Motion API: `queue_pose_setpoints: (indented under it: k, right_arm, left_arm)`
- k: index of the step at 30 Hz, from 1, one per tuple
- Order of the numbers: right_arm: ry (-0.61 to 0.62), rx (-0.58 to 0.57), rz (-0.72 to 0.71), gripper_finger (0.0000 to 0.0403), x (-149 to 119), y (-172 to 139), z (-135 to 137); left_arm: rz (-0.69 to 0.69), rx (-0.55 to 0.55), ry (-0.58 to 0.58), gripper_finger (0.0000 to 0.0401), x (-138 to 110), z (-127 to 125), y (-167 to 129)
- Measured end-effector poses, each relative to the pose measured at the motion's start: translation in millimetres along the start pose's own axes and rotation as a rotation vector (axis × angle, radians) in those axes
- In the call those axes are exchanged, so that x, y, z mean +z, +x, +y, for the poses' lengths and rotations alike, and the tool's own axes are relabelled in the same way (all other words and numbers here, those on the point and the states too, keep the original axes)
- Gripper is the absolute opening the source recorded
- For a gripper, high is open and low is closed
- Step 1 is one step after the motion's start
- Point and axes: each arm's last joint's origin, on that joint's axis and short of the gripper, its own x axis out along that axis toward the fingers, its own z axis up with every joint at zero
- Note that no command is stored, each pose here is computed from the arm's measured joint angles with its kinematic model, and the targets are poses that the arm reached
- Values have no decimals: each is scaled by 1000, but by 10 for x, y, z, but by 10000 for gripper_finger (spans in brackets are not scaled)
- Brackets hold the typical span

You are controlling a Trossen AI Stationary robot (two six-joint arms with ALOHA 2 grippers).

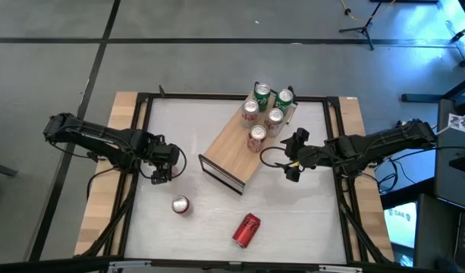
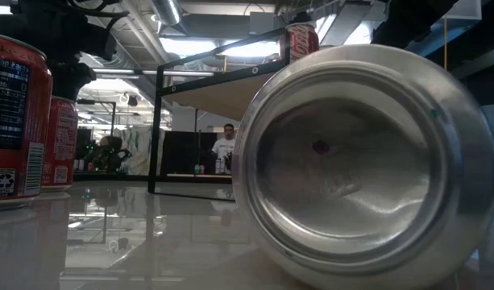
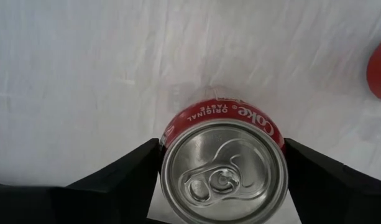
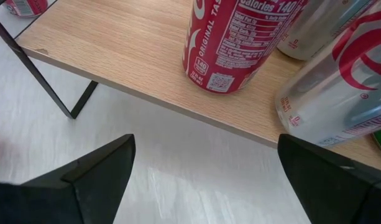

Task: Place canned beverage on shelf
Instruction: Put the red-white soda can on the shelf aligned with the other red-white soda can

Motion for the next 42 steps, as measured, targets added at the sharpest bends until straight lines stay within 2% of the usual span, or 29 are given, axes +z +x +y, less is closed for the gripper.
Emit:
queue_pose_setpoints:
  k: [14, 23, 32, 37, 42]
  right_arm:
    - [0, 0, 0, 388, 0, 0, 0]
    - [0, 0, 0, 388, 0, 0, 0]
    - [0, 0, 0, 388, 0, 0, 0]
    - [-1, 0, 0, 388, 0, 0, 0]
    - [-1, 0, 1, 388, 0, 1, 1]
  left_arm:
    - [-2, 0, 0, 280, 8, -1, -15]
    - [-54, -12, -31, 280, 105, 45, -191]
    - [-73, -4, -75, 280, 163, 136, -461]
    - [-127, -10, -99, 279, 219, 177, -657]
    - [-122, 45, -111, 279, 261, 224, -874]
